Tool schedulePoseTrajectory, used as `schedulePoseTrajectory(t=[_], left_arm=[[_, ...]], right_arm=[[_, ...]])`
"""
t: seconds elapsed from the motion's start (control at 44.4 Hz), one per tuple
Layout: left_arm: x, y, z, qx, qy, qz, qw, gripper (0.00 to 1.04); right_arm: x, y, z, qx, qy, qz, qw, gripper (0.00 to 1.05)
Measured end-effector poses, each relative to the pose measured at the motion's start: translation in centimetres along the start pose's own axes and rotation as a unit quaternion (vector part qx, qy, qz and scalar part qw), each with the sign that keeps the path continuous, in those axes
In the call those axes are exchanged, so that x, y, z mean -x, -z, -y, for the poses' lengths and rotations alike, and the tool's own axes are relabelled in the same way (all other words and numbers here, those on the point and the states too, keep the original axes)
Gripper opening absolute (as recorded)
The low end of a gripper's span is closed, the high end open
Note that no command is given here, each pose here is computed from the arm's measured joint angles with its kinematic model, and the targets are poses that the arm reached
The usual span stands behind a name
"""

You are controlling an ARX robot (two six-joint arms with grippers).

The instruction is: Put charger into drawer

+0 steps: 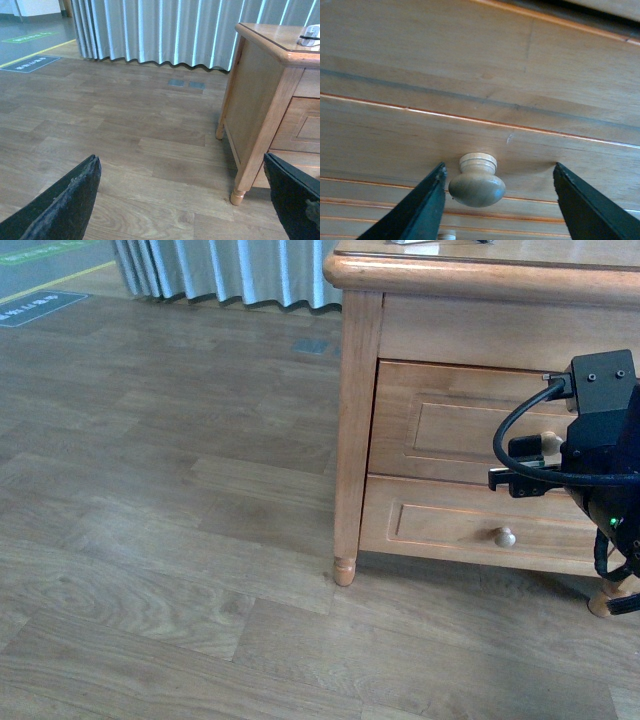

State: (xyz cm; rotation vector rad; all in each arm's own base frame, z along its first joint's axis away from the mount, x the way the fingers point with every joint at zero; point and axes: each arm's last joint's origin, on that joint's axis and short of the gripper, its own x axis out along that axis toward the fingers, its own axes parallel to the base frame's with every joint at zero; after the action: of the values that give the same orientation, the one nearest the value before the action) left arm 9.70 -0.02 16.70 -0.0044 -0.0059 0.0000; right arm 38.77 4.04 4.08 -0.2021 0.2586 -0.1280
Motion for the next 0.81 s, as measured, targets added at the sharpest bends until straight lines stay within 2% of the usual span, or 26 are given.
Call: schedulePoseTrajectory(t=[0.18,0.225,0.811], left_arm=[[0.00,0.00,0.00,0.000,0.000,0.000,1.000,0.99],[0.00,0.00,0.00,0.000,0.000,0.000,1.000,0.99],[0.00,0.00,0.00,0.000,0.000,0.000,1.000,0.99]], right_arm=[[0.01,0.08,-0.36,0.001,-0.007,0.000,1.000,0.28],[0.02,0.08,-0.38,0.001,-0.007,0.000,1.000,0.25],[0.95,0.45,0.07,0.000,-0.028,-0.002,1.000,0.23]])
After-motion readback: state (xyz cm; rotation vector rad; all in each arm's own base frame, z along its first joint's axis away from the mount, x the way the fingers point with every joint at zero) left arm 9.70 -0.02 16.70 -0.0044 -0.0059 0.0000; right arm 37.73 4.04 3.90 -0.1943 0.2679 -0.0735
